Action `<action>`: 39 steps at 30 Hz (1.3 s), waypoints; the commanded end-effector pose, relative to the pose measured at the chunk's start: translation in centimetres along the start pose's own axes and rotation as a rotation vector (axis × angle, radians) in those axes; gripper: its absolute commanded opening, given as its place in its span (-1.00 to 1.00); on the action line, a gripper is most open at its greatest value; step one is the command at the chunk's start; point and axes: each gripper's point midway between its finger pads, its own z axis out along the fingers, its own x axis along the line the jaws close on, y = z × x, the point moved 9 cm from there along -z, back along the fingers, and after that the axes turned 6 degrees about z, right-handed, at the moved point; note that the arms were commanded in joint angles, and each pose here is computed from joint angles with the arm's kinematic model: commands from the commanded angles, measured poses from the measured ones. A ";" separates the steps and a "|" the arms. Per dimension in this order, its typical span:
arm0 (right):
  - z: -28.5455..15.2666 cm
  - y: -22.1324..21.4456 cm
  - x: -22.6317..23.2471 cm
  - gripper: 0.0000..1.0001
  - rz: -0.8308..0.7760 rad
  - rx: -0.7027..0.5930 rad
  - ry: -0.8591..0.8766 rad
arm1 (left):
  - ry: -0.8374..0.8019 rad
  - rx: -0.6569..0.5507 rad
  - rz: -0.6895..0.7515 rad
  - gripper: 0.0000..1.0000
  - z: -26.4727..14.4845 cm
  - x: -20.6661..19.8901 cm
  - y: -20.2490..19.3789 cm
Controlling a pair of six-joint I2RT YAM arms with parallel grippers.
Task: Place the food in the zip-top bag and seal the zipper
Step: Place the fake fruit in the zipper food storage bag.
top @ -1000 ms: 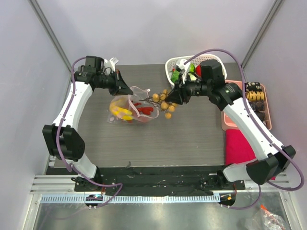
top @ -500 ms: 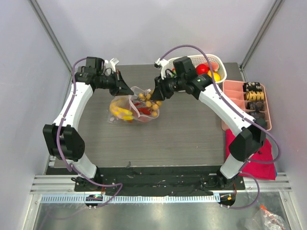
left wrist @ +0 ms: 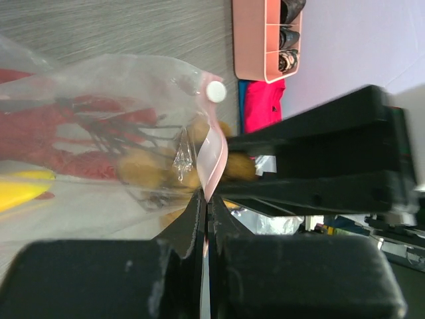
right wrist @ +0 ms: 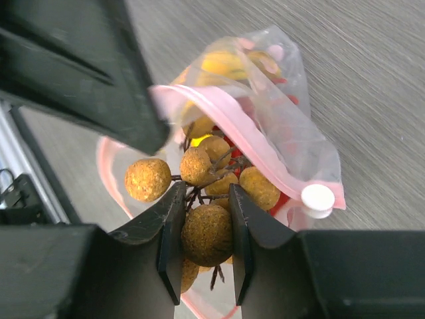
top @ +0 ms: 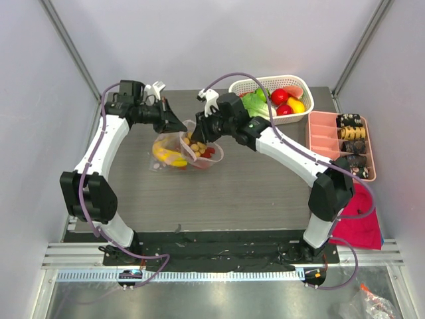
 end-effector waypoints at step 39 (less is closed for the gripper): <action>-0.1 1.2 4.7 -0.98 -0.234 -0.148 -0.215 | -0.144 -0.061 -0.021 -1.00 -0.6 -1.7 1.3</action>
